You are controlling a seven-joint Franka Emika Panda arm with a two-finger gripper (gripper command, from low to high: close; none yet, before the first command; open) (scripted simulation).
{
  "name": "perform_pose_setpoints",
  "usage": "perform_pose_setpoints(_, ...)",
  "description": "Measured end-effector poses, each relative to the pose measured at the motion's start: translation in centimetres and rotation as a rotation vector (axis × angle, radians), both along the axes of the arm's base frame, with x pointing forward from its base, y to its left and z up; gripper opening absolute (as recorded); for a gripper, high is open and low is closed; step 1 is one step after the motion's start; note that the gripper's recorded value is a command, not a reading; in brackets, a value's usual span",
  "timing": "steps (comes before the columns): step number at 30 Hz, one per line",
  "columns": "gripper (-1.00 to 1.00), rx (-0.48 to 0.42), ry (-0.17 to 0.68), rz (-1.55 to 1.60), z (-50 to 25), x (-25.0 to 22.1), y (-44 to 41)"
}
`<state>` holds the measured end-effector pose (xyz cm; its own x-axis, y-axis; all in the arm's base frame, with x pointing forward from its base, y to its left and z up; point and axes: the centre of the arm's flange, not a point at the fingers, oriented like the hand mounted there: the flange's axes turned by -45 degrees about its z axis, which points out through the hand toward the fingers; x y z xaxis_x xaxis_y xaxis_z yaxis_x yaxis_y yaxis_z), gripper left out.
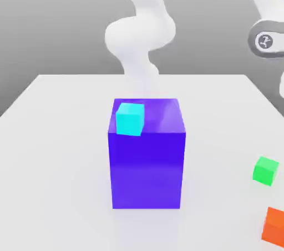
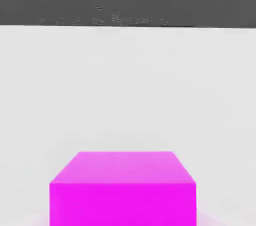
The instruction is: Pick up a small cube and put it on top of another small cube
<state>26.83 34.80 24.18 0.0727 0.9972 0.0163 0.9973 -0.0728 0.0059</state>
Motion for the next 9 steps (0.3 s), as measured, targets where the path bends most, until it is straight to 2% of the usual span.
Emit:
perform_pose_setpoints(4, -1.0, -0.015, 0.005, -0.012, -4.5, 0.0, -0.6)
perform_pose_setpoints(5, 1.0, -0.016, 0.006, -0.011, -5.6, -0.1, -0.7)
perform_pose_setpoints(9, 1.0, -0.016, 0.006, -0.011, -5.6, -0.1, -0.7)
